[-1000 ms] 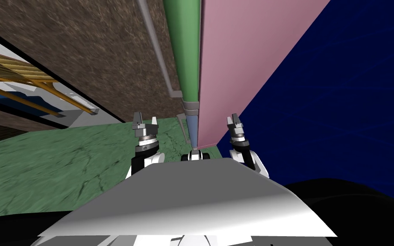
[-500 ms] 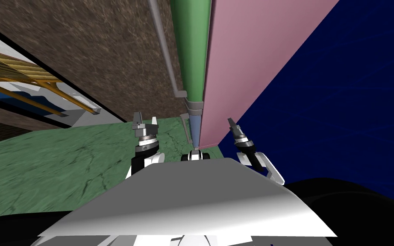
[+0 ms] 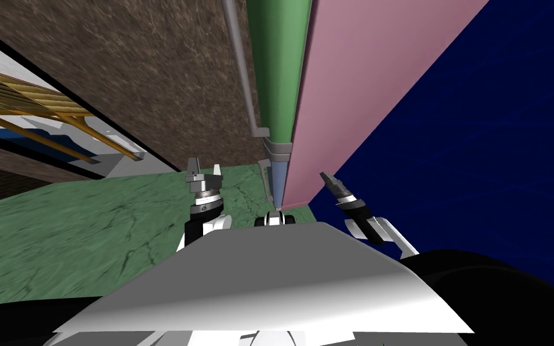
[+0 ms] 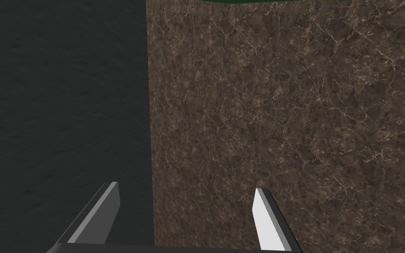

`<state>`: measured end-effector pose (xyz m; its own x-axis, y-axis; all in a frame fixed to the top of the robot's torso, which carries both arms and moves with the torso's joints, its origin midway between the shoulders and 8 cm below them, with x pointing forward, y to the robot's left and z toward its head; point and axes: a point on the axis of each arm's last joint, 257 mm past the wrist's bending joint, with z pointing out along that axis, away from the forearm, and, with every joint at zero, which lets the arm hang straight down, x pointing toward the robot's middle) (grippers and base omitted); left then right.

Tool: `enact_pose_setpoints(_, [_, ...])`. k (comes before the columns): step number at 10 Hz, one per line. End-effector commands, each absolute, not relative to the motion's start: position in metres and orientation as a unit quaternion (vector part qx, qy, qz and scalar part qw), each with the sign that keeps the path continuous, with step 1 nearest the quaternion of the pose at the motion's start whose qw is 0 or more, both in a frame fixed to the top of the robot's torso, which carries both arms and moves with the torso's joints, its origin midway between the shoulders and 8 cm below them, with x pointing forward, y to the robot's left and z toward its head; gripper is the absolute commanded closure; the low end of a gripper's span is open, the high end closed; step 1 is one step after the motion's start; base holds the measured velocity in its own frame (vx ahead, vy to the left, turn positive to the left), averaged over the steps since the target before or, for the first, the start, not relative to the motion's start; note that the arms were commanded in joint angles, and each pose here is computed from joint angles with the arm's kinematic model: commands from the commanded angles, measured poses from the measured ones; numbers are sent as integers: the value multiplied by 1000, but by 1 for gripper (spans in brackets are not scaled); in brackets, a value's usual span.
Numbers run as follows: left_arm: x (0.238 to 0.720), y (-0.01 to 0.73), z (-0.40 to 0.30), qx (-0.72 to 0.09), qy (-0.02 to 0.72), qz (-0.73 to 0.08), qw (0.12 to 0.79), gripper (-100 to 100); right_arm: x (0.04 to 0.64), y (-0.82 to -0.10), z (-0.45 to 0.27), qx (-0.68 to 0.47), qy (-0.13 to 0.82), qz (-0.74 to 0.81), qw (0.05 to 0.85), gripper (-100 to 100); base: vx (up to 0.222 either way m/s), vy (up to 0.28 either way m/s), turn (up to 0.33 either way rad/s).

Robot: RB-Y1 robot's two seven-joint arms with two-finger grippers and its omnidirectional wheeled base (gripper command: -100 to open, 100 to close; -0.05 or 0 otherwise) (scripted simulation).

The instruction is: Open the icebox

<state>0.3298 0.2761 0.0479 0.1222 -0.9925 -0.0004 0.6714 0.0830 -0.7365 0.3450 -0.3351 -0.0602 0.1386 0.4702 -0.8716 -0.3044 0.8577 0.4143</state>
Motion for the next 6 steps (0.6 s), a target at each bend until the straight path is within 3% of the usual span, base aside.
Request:
enact_pose_setpoints(1, [330, 276, 48, -301, 267, -606, 686, 0, 347, -357, -69, 39, 636, 200, 744, -100, 3, 56, 8])
enact_pose_setpoints(6, [330, 276, 48, -301, 267, -606, 686, 0, 345, -411, -87, -32, 693, 57, 718, -100, -4, 65, 20])
